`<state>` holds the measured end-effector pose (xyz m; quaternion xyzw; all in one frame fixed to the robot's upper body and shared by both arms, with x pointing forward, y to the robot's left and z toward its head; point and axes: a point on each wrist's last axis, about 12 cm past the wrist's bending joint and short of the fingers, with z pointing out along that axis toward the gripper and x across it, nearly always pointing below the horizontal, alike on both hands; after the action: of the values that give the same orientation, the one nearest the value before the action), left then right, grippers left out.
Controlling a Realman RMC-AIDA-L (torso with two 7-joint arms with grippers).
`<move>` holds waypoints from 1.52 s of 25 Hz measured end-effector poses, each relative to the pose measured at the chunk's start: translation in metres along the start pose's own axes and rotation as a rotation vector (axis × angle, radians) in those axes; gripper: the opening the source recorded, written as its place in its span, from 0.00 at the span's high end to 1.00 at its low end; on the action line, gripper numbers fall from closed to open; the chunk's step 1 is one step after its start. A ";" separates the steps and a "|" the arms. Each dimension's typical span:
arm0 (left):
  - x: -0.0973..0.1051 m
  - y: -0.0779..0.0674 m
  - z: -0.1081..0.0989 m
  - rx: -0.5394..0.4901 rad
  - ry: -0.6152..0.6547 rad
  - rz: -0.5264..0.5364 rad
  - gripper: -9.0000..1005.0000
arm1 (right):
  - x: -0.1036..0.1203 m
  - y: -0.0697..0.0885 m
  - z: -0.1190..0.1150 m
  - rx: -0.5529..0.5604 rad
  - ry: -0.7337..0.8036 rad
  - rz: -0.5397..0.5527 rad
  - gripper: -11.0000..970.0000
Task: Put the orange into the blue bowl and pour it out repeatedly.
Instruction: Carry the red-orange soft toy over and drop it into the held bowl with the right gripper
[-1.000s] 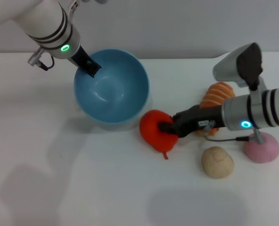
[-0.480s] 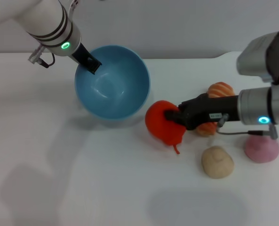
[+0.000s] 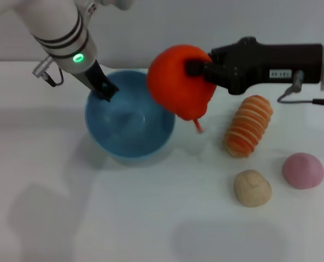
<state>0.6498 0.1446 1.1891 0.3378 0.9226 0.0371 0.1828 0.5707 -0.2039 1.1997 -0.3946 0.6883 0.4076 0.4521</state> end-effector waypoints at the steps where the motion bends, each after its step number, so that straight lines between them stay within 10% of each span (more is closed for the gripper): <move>1: 0.000 -0.003 0.000 0.010 0.007 0.007 0.99 | -0.003 0.000 0.002 -0.008 0.001 -0.004 0.96; 19: -0.002 -0.025 0.005 0.078 -0.015 0.070 0.99 | 0.030 -0.025 0.057 -0.059 0.158 0.165 0.90; 38: -0.001 -0.023 0.010 0.074 -0.056 0.062 0.99 | 0.039 -0.042 0.012 0.081 0.042 0.169 0.55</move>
<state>0.6397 0.1255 1.1755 0.3737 0.9069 -0.0011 0.1946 0.6015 -0.2148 1.1508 -0.3248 0.7444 0.4079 0.4172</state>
